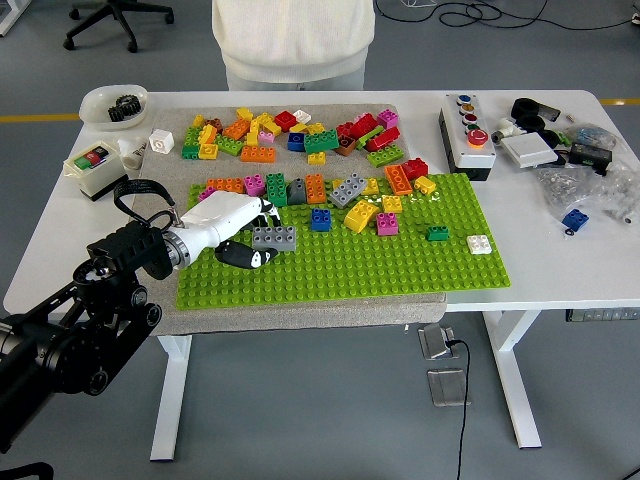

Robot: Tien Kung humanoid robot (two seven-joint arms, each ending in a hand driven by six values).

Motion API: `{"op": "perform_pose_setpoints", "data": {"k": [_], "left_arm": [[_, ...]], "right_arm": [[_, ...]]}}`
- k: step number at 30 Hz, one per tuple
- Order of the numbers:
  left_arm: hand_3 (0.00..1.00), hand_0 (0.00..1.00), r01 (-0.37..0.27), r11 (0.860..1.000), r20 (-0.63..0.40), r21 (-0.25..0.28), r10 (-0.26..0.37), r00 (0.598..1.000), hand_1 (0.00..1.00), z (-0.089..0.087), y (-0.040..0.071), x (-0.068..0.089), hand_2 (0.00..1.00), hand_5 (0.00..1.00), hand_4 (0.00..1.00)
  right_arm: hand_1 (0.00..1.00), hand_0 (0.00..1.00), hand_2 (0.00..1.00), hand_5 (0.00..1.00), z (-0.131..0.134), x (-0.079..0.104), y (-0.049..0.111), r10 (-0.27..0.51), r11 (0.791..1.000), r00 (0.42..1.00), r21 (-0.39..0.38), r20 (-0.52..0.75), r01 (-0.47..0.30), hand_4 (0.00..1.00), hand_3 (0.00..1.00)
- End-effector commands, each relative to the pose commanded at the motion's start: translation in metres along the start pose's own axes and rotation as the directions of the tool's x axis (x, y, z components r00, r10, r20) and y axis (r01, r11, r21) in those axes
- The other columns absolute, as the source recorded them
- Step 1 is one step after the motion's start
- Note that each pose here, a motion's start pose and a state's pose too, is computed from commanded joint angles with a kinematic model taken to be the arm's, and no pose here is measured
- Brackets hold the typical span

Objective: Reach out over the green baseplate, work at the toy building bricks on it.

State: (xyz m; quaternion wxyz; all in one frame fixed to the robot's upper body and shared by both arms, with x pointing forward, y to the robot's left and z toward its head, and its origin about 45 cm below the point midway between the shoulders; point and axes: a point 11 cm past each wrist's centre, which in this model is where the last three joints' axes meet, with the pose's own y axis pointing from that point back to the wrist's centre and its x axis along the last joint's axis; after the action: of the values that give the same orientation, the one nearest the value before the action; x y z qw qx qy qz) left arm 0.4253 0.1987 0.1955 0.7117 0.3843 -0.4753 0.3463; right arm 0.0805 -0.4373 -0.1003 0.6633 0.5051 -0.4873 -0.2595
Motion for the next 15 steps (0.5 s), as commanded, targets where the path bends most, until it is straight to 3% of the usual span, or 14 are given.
{"op": "perform_pose_setpoints", "data": {"k": [15], "left_arm": [[0.533, 0.67, 0.028, 0.999, -0.042, 0.017, -0.028, 0.999, 0.575, 0.001, 0.007, -0.017, 0.516, 0.23, 0.469]], "right_arm": [[0.609, 0.729, 0.615, 0.522, 0.001, -0.001, 0.0, -0.001, 1.0, 1.0, -0.002, 0.004, 0.001, 0.711, 0.518]]}}
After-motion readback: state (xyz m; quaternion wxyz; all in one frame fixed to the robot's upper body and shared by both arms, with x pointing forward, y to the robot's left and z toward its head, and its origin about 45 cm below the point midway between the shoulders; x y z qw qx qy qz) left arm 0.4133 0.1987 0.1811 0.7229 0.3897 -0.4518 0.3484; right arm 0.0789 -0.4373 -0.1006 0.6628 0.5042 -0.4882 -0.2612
